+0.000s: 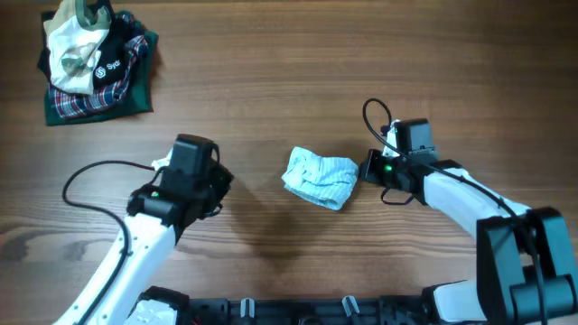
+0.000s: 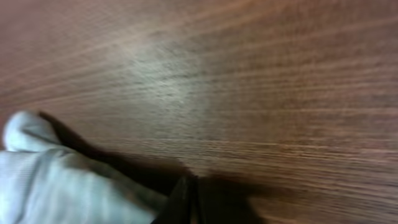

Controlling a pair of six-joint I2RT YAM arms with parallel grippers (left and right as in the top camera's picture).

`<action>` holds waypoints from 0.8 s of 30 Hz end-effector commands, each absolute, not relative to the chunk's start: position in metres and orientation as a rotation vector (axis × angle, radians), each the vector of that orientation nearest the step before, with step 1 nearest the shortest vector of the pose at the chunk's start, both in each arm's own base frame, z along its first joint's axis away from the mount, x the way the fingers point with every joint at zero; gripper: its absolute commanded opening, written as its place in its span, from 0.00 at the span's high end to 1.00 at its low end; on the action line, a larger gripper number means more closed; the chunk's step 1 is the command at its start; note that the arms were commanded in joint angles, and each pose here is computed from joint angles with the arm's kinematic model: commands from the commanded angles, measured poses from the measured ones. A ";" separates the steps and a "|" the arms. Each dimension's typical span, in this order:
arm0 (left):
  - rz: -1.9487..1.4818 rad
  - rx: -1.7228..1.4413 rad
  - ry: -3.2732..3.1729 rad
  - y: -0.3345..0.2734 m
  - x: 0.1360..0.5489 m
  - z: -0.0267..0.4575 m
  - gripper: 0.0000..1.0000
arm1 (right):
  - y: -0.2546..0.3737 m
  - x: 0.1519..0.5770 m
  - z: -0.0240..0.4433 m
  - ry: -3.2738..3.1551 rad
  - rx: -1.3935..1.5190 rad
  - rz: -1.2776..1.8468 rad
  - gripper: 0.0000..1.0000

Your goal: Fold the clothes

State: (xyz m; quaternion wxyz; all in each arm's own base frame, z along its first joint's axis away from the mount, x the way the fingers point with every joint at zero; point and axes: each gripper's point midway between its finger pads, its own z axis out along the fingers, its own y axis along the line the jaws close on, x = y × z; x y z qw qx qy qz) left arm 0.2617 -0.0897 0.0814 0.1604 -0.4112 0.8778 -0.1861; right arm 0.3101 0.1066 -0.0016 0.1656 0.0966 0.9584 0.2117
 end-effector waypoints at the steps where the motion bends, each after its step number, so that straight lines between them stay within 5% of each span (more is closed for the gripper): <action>1: -0.564 -1.190 2.482 -0.082 0.257 0.091 0.96 | 0.123 0.301 -0.004 2.759 0.253 0.736 0.96; 13: -0.490 -1.232 2.555 -0.077 0.236 0.082 0.96 | 0.230 0.232 -0.002 2.939 0.299 0.921 0.96; 24: -0.526 -1.243 2.496 -0.069 0.231 0.098 0.96 | 0.290 0.265 0.034 2.625 0.470 1.047 0.96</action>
